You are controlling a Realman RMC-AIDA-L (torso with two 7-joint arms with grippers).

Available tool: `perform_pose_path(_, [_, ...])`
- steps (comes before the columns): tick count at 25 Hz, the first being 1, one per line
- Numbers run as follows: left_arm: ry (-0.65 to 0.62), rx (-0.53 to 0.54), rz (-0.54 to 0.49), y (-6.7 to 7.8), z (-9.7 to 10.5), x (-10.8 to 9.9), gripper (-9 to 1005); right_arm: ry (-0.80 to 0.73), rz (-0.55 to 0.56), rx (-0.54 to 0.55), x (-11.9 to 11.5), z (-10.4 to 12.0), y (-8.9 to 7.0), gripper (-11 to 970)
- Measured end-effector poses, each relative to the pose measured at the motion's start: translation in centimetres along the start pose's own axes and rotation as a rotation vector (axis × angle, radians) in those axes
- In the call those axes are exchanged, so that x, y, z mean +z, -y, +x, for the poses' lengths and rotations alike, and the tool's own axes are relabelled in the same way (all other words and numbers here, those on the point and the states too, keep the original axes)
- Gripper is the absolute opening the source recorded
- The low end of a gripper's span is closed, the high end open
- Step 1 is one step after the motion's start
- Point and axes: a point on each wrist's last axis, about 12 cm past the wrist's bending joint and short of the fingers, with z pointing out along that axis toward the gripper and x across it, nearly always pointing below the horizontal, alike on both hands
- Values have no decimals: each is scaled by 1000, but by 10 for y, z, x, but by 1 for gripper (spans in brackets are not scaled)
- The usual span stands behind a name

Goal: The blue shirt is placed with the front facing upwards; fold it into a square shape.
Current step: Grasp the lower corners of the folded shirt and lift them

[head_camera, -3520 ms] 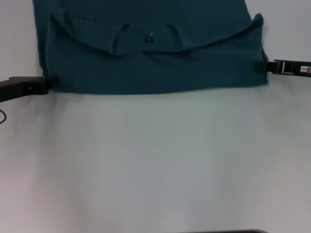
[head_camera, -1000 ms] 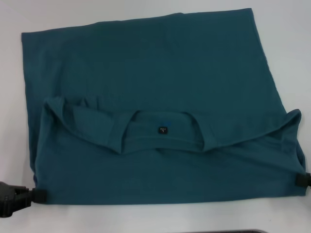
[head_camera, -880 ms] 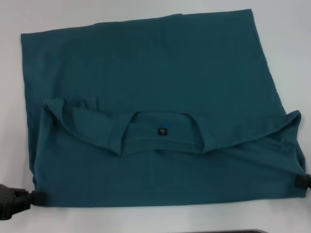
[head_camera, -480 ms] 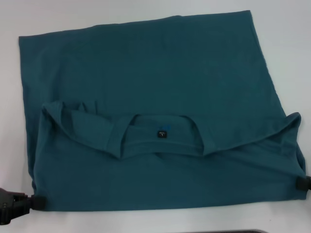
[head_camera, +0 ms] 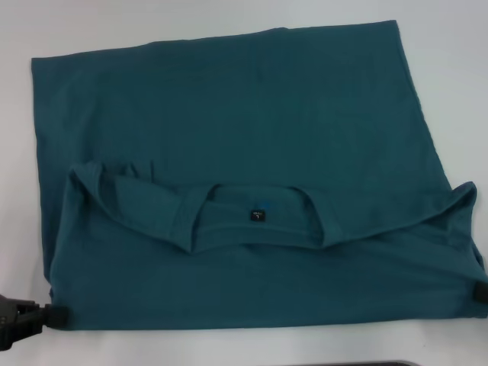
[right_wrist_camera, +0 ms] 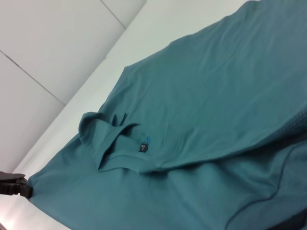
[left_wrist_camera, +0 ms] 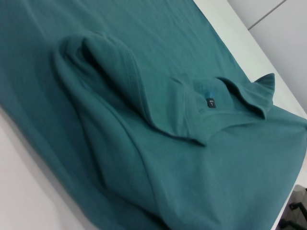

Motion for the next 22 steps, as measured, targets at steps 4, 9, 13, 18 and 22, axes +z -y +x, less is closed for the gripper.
perform_pose_path(4, [0,3,-8,-1,-2,-1,6,5,1,6,-1,5,-2,84])
perform_pose_path(9, [-2,8,-14,-2,-5,-3,6,12,-3,11,-2,12,-6,85])
perform_pose_path(13, [-2,8,-16,-3,-6,-4,6,15,-14,12,-3,15,-8,86])
perform_pose_path(18, [-2,11,-17,-3,-7,-4,7,15,-22,11,-6,21,-12,87])
perform_pose_path(22, [-4,12,-16,-3,-7,-3,7,17,-24,10,-6,21,-13,88])
